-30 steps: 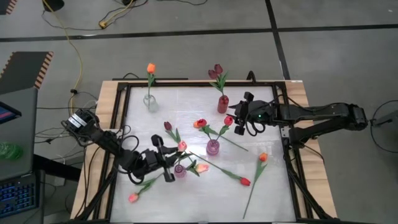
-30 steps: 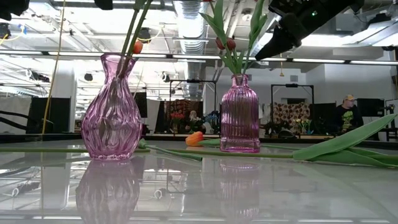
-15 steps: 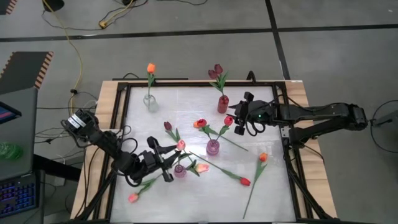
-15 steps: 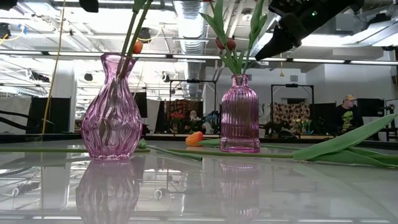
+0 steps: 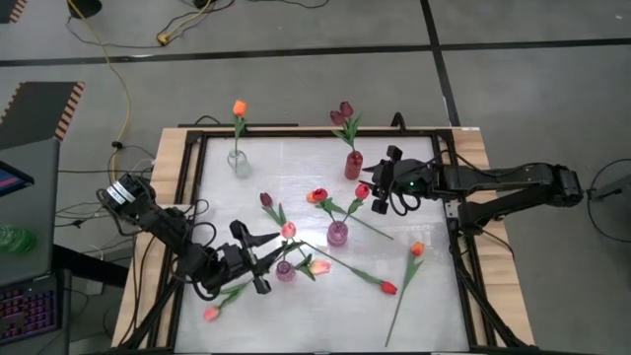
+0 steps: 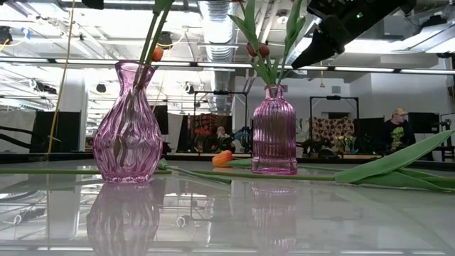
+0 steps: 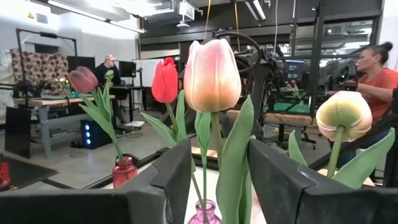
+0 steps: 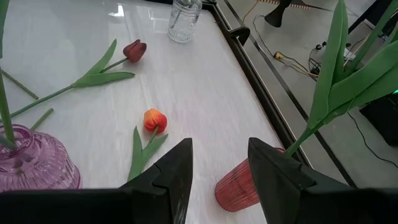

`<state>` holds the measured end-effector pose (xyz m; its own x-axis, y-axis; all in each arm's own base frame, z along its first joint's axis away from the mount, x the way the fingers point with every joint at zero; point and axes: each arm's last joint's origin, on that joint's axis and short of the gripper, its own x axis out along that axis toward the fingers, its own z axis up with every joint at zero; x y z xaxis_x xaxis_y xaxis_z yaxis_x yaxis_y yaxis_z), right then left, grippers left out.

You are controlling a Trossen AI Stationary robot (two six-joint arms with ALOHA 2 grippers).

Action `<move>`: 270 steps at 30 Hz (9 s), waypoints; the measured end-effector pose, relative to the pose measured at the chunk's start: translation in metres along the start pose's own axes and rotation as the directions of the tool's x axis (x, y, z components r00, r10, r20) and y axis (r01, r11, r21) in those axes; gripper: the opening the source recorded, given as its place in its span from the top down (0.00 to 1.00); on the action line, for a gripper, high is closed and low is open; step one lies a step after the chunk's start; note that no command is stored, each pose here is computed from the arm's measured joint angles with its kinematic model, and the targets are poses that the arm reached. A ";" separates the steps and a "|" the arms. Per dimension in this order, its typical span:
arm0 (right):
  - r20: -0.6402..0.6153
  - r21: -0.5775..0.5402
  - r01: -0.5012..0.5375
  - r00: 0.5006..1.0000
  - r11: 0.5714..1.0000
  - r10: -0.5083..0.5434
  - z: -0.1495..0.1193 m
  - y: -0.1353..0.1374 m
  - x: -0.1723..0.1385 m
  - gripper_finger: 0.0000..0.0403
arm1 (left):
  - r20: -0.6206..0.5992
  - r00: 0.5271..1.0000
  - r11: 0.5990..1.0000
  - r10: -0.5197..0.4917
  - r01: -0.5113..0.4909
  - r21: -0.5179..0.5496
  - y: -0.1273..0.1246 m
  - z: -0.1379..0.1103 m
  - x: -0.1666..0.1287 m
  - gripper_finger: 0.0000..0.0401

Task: Sort flowers into vase by color
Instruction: Put the top pink flower into the bottom purple vase, then put the top orange flower into the clear vase

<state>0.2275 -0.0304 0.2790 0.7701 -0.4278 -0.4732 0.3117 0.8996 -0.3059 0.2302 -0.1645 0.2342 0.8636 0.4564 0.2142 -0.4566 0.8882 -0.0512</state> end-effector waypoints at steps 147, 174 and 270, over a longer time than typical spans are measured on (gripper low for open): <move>0.128 0.338 -0.144 0.986 0.930 0.106 -0.027 0.011 0.007 0.92 | -0.275 0.959 0.965 -0.068 -0.006 -0.263 0.150 -0.085 0.038 0.57; 0.571 0.133 -0.067 0.821 0.989 -0.021 0.014 -0.013 -0.038 0.91 | 0.042 0.998 0.999 -0.046 0.046 0.015 0.139 0.013 0.092 0.57; 0.419 0.069 0.099 0.900 0.993 -0.118 0.037 -0.026 -0.017 0.54 | -0.222 0.974 0.958 -0.052 0.112 0.265 0.173 0.192 0.139 1.00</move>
<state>0.2264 -0.0438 0.3254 0.8896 -0.4547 -0.0435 0.4236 0.8569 -0.2938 0.2303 0.0429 0.4427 0.9121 0.4099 -0.0057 -0.3974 0.8876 0.2331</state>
